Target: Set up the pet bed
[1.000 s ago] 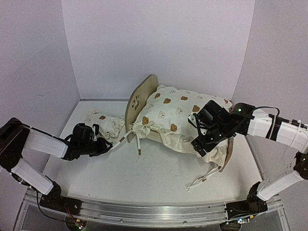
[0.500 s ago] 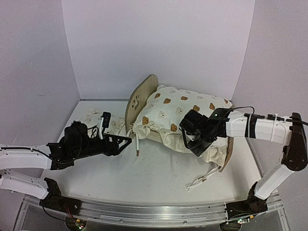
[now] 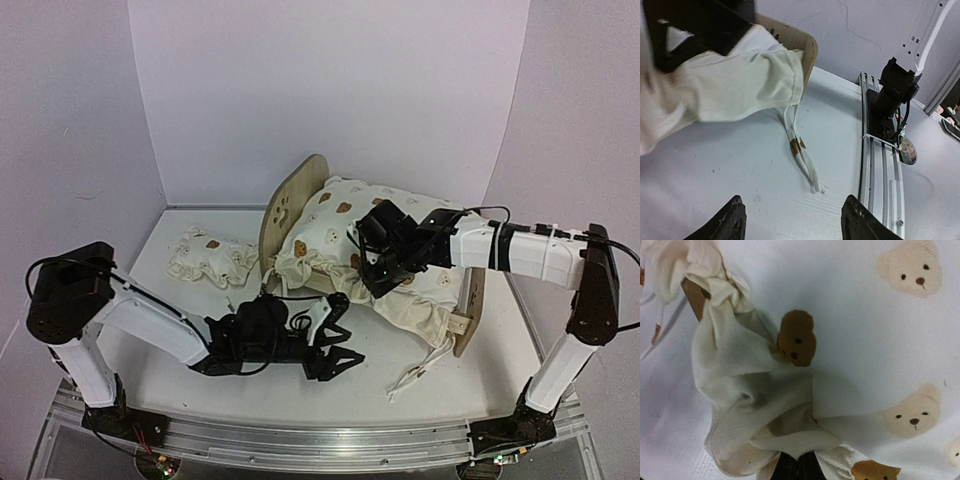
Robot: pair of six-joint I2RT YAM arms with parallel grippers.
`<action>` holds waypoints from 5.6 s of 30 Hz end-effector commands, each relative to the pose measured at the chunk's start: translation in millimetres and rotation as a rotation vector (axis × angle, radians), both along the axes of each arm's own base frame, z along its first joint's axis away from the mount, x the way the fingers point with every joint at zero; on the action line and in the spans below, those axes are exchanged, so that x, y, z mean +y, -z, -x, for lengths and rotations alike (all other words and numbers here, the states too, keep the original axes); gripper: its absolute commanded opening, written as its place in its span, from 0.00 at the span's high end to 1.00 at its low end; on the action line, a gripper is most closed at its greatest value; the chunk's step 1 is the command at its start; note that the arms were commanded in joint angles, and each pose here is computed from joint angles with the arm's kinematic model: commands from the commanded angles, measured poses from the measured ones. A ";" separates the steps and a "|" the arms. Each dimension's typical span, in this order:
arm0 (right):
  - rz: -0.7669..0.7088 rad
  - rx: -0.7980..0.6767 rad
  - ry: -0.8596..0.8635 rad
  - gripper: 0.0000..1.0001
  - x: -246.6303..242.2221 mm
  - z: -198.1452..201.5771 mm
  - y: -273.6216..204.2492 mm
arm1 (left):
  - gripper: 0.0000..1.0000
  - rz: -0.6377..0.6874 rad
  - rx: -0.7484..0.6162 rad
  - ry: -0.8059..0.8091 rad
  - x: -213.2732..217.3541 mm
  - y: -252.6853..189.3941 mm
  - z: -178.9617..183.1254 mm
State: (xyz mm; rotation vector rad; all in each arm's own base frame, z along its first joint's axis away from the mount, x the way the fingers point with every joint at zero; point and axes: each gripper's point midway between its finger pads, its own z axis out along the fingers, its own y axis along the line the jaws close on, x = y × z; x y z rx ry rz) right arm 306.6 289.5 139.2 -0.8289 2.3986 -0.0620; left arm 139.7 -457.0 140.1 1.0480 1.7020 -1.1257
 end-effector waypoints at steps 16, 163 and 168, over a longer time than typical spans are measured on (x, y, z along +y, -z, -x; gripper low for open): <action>-0.191 0.262 0.304 0.40 -107.6 90.0 -50.5 | 0.32 0.156 -0.288 0.030 -72.5 -20.4 -24.2; 0.062 0.134 0.656 1.00 -193.2 45.3 58.4 | 0.41 0.247 -0.403 0.026 -211.2 41.6 -36.5; 0.019 0.219 0.624 0.75 -179.6 52.6 35.5 | 0.45 0.219 -0.396 -0.008 -210.5 55.0 -42.1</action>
